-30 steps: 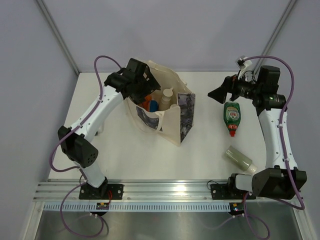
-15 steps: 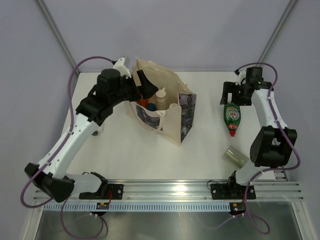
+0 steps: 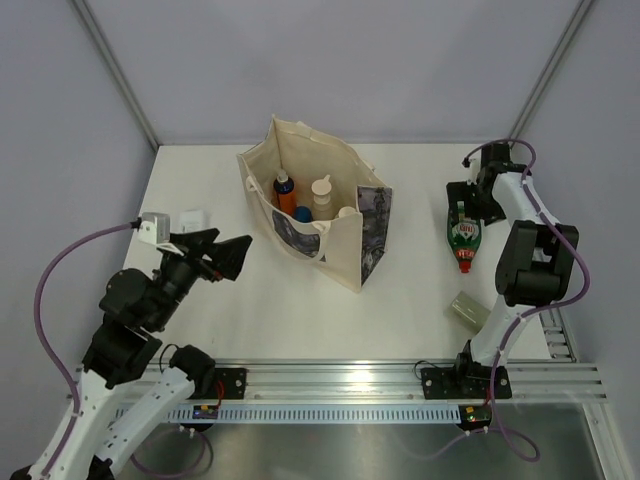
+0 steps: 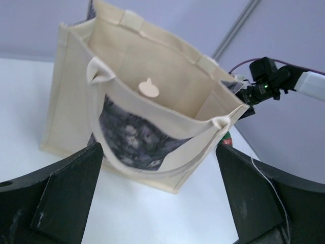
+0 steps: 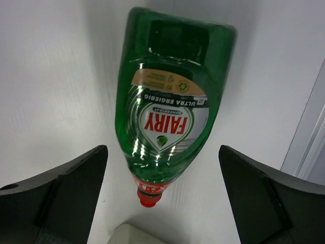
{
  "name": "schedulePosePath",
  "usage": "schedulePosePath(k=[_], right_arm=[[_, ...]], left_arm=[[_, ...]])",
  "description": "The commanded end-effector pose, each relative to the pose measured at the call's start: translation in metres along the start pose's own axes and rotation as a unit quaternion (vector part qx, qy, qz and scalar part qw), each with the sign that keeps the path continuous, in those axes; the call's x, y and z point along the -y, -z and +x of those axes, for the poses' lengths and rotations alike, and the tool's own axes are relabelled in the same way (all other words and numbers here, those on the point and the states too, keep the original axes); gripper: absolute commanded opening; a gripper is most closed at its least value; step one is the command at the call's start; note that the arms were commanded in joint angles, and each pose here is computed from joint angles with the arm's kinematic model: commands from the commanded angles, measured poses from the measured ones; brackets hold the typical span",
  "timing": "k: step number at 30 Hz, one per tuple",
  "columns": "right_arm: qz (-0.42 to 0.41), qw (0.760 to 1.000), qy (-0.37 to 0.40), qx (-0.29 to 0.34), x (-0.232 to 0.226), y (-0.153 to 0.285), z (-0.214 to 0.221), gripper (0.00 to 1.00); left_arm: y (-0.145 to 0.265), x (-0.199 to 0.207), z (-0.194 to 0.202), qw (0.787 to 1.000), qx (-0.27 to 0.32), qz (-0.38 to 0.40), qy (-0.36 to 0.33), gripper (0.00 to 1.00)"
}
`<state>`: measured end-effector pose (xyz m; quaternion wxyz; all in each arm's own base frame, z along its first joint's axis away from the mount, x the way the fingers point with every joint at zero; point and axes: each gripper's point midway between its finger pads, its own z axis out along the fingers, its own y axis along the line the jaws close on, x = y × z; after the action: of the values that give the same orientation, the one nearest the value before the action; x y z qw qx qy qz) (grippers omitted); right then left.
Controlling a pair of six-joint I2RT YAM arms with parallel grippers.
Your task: Place the personal care products into the canvas bag
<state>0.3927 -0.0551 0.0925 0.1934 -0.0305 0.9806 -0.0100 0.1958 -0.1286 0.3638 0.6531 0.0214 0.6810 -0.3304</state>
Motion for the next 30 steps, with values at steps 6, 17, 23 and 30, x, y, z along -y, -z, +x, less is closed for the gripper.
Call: schedulePosePath(k=[6,17,23,30], right_arm=[[0.08,0.996,-0.044,0.004,0.022,-0.039,-0.011,0.99],[0.059,0.995,-0.042,-0.068,0.01,-0.077,0.004,0.99],[0.01,0.995,-0.035,-0.092,-0.005,-0.077,0.008,0.99],[-0.004,0.991,0.004,-0.137,-0.004,-0.076,0.015,0.91]], left_arm=[[0.025,-0.04,0.042,0.995,0.013,-0.066,0.067,0.99],[0.015,-0.045,0.066,0.994,-0.007,-0.067,0.086,0.99],[0.008,-0.043,0.07,0.994,-0.013,-0.06,0.092,0.99],[0.005,-0.042,0.072,0.994,-0.01,-0.055,0.097,0.99]])
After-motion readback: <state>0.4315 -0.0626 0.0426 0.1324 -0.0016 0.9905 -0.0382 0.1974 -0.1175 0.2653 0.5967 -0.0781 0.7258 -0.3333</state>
